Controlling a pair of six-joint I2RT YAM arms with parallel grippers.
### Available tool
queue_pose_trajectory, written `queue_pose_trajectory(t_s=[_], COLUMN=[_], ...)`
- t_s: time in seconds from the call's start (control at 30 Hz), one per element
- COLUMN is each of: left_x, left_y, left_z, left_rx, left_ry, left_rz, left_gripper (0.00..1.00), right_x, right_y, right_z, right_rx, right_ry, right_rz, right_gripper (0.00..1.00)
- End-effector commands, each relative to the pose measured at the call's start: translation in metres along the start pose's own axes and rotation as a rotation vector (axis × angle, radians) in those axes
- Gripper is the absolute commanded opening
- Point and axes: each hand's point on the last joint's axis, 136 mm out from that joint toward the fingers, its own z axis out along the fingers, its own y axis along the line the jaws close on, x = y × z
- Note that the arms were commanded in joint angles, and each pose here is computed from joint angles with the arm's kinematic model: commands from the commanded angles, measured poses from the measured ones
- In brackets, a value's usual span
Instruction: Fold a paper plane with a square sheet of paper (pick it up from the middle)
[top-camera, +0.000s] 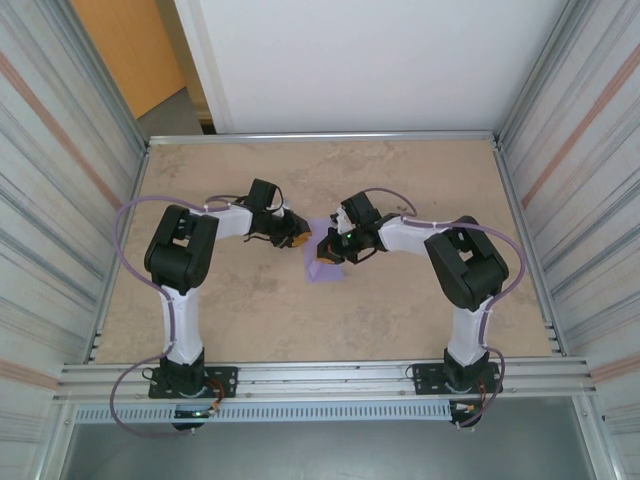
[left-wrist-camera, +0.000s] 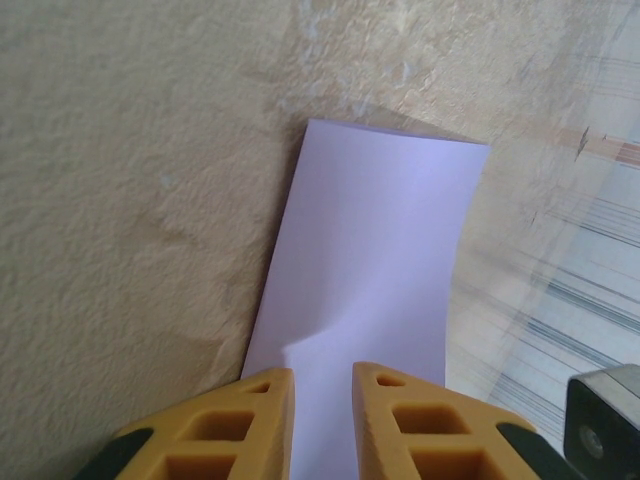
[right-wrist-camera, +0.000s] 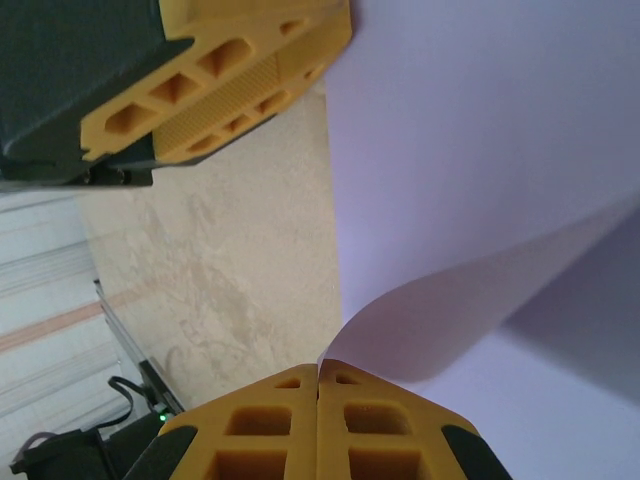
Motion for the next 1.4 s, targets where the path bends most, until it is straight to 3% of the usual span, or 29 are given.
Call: queue_pose_trajectory(t_s=[0.0, 1.37], left_x=[0.022, 0.026], left_y=[0.064, 0.069], left_z=[0.019, 0.021], left_rx=[-0.174, -0.186], left_ry=[0.058, 0.068], left_rz=[-0.107, -0.114], left_gripper=[0.23, 0.23], right_x=[-0.005, -0.024], right_y=[0.003, -0.018], right_z=[0.008, 0.022], right_rx=[0.002, 0.069], right_ry=[-0.006, -0.075], right_rz=[0.017, 0.059], right_gripper=[0.05, 0.03])
